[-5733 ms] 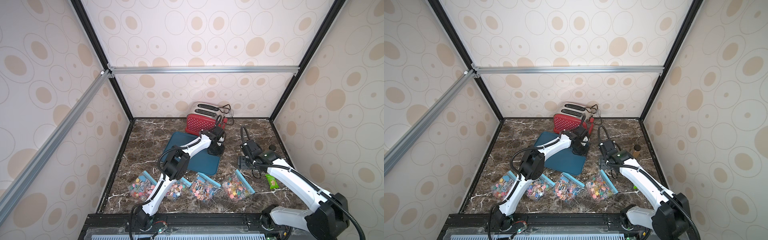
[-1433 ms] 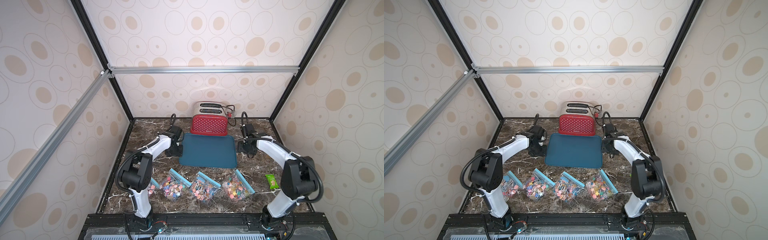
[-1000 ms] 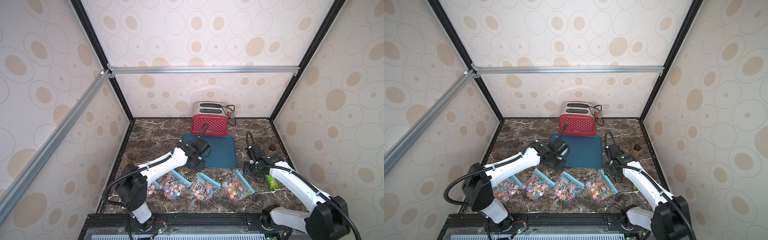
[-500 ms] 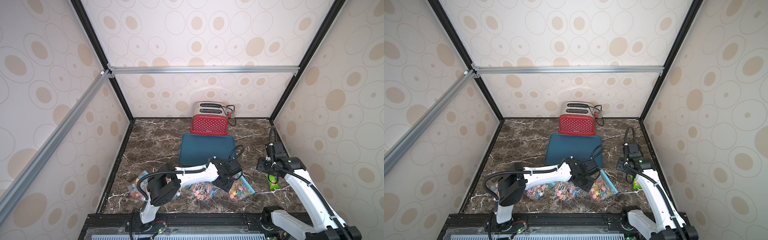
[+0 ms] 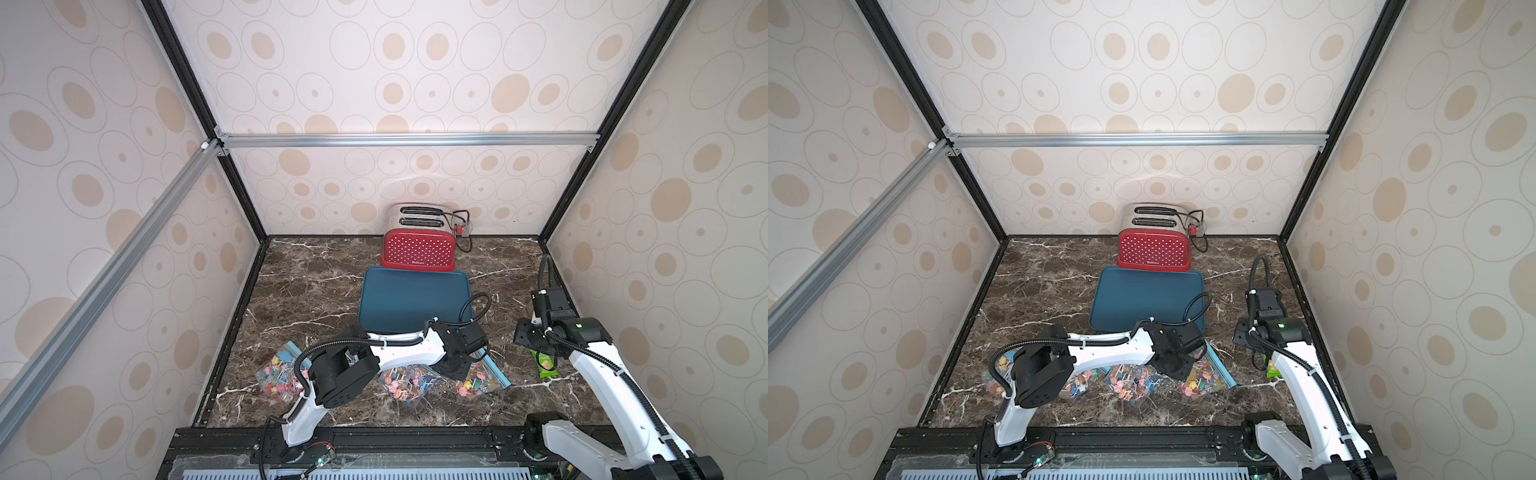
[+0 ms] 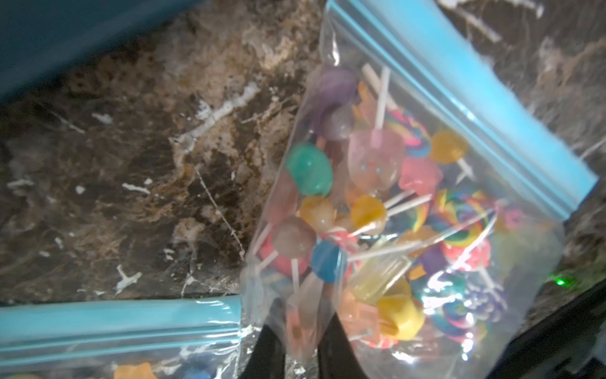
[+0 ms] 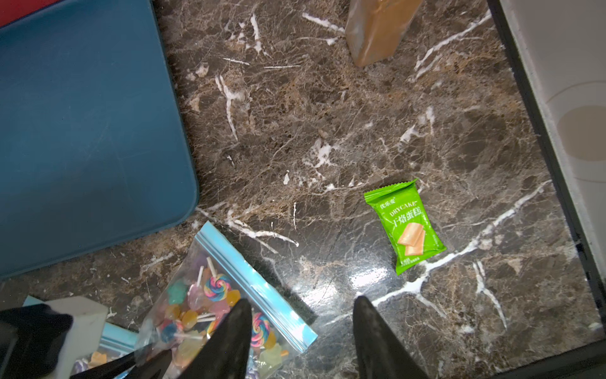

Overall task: Pour candies out of the ziploc bag
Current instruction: Adjust the ziploc bag at the center of the board.

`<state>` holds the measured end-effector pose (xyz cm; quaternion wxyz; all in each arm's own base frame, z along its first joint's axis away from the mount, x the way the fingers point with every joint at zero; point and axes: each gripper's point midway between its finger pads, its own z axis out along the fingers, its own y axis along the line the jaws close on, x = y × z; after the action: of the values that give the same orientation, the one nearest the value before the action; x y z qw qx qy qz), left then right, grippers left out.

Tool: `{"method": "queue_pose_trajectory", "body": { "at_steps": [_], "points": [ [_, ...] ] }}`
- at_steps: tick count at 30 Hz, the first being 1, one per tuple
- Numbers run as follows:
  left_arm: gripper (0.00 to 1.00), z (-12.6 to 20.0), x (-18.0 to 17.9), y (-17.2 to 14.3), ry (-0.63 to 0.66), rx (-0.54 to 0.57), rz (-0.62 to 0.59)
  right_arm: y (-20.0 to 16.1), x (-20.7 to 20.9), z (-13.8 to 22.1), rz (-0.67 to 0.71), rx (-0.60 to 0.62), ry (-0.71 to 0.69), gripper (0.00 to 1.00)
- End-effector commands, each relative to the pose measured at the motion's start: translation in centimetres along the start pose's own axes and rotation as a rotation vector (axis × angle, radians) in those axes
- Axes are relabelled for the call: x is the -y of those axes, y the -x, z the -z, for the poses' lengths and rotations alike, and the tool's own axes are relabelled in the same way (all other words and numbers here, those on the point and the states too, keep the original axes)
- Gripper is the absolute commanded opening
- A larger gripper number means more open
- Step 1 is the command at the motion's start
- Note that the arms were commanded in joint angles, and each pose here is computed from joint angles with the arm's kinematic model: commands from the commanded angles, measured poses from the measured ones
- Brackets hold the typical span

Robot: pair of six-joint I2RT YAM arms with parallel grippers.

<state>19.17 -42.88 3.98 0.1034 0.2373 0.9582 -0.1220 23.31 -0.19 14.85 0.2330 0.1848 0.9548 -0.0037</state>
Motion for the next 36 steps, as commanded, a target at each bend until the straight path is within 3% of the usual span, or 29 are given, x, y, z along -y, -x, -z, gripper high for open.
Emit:
{"method": "queue_pose_trajectory", "body": {
  "at_steps": [1,6,14,22,26,28,32,36],
  "points": [
    [0.02,0.7,-1.7,1.4,0.055,0.049,0.045,-0.7,0.3,-0.1,0.007,-0.020,-0.003,0.52],
    [0.00,1.3,-3.8,1.4,0.111,0.056,0.060,-1.3,-0.3,-0.3,0.016,-0.049,0.031,0.50],
    [0.00,4.1,-8.5,2.1,0.240,0.058,0.002,-4.5,-2.9,-1.4,0.012,-0.177,0.196,0.49],
    [0.02,5.9,-9.9,2.9,0.333,0.038,-0.098,-7.2,-5.8,-2.5,-0.030,-0.250,0.309,0.48],
    [0.33,7.0,-8.7,3.1,0.278,0.031,-0.102,-5.9,-4.4,-2.8,-0.040,-0.192,0.213,0.48],
    [0.41,8.0,-8.0,3.0,0.263,0.040,-0.104,-4.4,-3.3,-2.5,-0.034,-0.133,0.155,0.48],
    [0.39,9.8,-5.2,3.1,0.234,0.065,-0.120,-1.2,-1.4,-1.7,-0.072,-0.069,0.109,0.48],
    [0.33,8.9,-0.4,2.4,0.133,0.047,-0.103,0.9,0.3,-1.5,-0.141,-0.035,0.112,0.48]
  ]
}}
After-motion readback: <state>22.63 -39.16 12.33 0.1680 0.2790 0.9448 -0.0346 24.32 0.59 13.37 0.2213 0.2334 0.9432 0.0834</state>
